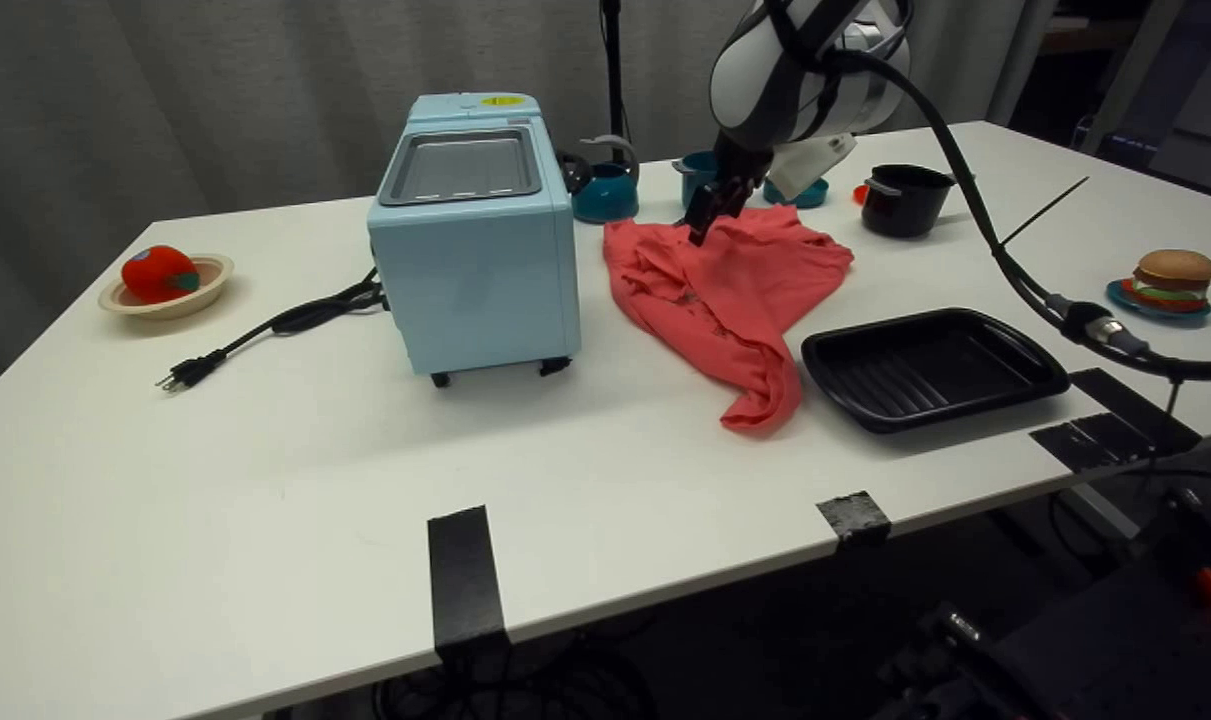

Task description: Unfold the long sleeve shirt on the table

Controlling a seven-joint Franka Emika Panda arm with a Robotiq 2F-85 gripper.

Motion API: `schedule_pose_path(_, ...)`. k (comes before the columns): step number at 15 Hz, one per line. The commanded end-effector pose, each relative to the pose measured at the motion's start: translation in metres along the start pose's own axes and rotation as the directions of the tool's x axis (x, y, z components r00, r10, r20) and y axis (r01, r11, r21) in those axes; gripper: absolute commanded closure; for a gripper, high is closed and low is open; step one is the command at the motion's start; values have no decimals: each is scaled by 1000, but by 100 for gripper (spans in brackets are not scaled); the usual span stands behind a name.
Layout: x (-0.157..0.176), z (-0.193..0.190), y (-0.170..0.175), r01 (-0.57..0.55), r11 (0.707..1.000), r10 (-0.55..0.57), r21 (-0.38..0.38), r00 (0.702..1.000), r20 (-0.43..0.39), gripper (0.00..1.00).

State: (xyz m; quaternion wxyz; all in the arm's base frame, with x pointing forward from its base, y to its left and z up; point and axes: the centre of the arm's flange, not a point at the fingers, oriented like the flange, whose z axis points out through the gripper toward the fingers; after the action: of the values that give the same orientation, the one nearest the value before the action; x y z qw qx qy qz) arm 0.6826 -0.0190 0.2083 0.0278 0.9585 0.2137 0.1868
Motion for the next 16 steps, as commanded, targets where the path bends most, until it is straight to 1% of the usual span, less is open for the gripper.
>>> schedule_pose_path(1, 13, 4, 18, -13, 1000, 13, 6, 1000, -20, 35)
schedule_pose_path(2, 15, 5, 21, -16, 1000, 16, 6, 1000, -22, 44)
schedule_pose_path(4, 17, 8, 24, -28, 1000, 28, 10, 999, -18, 58)
schedule_pose_path(9, 8, 15, 21, -41, 998, 39, 39, 998, 45, 98)
schedule_pose_path(10, 6, 16, 21, -43, 998, 41, 43, 998, 56, 100)
schedule_pose_path(13, 5, 16, 20, -63, 997, 59, 44, 996, 71, 100)
schedule_pose_path(15, 8, 8, 18, -69, 997, 66, 36, 995, 70, 99)
schedule_pose_path(16, 10, -3, 16, -78, 997, 75, 31, 994, 77, 99)
